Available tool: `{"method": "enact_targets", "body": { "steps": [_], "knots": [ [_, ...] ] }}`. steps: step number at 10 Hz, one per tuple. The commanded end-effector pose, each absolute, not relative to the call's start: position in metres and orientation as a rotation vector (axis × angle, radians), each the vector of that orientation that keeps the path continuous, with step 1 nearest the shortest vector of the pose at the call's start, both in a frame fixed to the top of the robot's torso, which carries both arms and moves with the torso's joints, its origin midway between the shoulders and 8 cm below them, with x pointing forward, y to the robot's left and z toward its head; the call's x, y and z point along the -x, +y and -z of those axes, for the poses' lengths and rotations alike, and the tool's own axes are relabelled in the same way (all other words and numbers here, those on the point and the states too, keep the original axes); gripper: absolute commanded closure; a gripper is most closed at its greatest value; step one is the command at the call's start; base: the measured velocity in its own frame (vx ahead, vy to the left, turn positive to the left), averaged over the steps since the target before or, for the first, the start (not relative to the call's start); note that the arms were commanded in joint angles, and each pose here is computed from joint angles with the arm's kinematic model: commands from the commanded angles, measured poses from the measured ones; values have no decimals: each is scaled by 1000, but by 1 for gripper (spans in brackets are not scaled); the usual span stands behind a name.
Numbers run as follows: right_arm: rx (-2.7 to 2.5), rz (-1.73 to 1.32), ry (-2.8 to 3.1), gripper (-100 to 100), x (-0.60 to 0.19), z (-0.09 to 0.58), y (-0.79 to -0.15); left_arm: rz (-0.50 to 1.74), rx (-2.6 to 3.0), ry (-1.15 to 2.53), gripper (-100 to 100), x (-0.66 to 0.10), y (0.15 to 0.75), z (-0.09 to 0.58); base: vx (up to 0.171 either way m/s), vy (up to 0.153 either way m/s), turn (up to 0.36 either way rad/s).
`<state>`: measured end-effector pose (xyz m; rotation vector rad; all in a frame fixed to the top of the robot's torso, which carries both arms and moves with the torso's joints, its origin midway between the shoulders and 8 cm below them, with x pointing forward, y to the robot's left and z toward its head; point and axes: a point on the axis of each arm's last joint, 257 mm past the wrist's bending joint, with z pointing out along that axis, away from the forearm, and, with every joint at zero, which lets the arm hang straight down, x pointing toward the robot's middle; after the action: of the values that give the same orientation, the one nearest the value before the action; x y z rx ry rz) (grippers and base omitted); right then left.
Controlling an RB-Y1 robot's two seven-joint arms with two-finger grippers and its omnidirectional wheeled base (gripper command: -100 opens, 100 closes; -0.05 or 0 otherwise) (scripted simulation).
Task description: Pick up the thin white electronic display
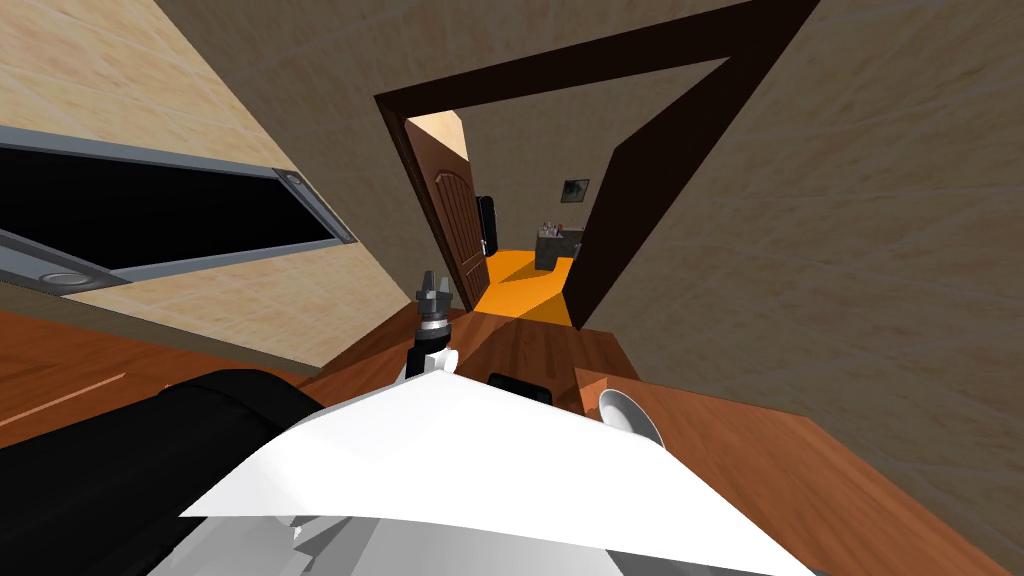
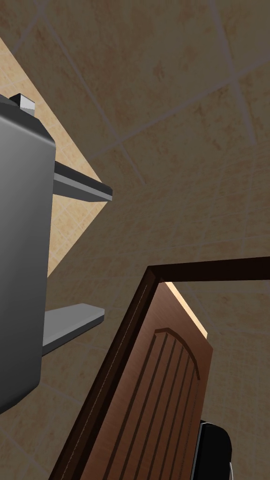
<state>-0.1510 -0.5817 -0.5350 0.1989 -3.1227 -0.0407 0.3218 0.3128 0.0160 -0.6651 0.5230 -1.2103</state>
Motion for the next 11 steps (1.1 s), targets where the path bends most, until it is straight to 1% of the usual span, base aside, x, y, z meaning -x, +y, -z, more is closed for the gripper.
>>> {"method": "enact_targets", "body": {
  "steps": [1,3,4,8,9,10,11],
  "knots": [
    [-194,53,-3129,-100,148,546,-568,1210,665,523,0,-322,313,-16,-9,-26,39],
    [-198,57,-3129,-100,148,545,-570,1210,665,523,0,-322,313,-16,-11,-26,26],
    [-196,56,-3129,100,148,546,-569,1210,665,523,0,-322,313,-16,0,0,0],
    [-195,62,-3130,100,148,546,-568,1210,665,523,0,-322,313,-16,0,0,0],
    [-195,62,-3130,0,148,546,-568,1210,665,523,0,-322,313,-16,0,0,0],
    [-204,51,-3129,100,148,536,-579,1210,665,523,0,-322,313,-16,8,30,-61],
    [-212,50,-3128,100,148,528,-587,1210,665,523,0,-322,313,-16,16,61,-72]
  ]
}}
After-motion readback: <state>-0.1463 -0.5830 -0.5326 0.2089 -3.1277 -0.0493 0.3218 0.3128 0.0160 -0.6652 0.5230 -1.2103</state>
